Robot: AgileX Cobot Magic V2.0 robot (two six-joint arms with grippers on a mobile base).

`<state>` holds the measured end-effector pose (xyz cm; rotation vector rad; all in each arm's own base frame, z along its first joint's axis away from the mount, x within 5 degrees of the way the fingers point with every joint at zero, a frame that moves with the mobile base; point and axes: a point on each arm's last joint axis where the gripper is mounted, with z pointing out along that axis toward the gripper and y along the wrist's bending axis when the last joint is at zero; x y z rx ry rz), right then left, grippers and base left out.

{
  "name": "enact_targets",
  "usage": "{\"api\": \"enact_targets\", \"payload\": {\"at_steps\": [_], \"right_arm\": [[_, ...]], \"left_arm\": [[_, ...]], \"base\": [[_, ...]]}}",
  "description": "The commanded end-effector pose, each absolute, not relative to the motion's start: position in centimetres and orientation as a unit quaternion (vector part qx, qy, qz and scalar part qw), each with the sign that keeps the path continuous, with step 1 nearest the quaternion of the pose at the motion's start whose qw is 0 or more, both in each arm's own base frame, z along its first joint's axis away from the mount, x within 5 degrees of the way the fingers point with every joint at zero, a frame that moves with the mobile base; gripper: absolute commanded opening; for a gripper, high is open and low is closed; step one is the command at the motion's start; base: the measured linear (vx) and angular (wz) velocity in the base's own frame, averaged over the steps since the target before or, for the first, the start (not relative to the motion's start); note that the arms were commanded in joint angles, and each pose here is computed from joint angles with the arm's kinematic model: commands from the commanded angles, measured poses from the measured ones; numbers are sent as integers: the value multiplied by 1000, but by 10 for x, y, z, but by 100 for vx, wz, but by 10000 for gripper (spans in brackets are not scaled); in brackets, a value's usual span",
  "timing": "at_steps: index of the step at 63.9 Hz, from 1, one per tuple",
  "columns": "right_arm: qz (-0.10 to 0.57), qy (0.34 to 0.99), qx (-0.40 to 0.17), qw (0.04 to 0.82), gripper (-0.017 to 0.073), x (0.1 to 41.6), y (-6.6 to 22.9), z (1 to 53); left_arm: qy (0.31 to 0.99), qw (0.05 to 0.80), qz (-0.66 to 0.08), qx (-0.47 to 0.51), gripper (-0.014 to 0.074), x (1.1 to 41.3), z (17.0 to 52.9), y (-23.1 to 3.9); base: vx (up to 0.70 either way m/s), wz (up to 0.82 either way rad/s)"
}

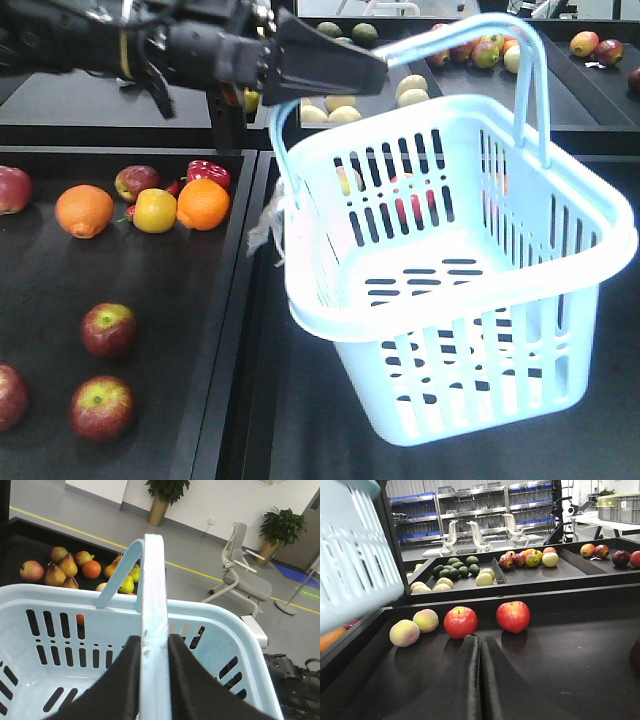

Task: Pick three apples into basket with both arms
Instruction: 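Lift the light-blue basket by its handle with the left gripper, then hold the basket up in the left gripper while the base turns away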

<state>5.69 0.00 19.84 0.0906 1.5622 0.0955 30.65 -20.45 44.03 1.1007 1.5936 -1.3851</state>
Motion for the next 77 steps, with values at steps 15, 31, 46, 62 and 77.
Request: {"api": "enact_targets", "payload": {"at_steps": [15, 31, 46, 62, 77], "right_arm": [[36, 680, 34, 731, -4, 56, 0, 201], [36, 680, 34, 731, -4, 56, 0, 201], [36, 680, 34, 731, -4, 56, 0, 201], [36, 680, 34, 731, -4, 56, 0, 201], [36, 680, 34, 731, -4, 56, 0, 201]], "left_arm": [[566, 380, -540, 493, -8, 233, 491, -180], [609, 350, -547, 455, -8, 216, 460, -161], [615, 361, -540, 447, -8, 206, 461, -149], [614, 363, -539, 448, -8, 204, 462, -149], [614, 363, -540, 447, -8, 204, 462, -149]], "base": [[0, 0], [0, 0], [0, 0], [0, 0], [0, 0]]}}
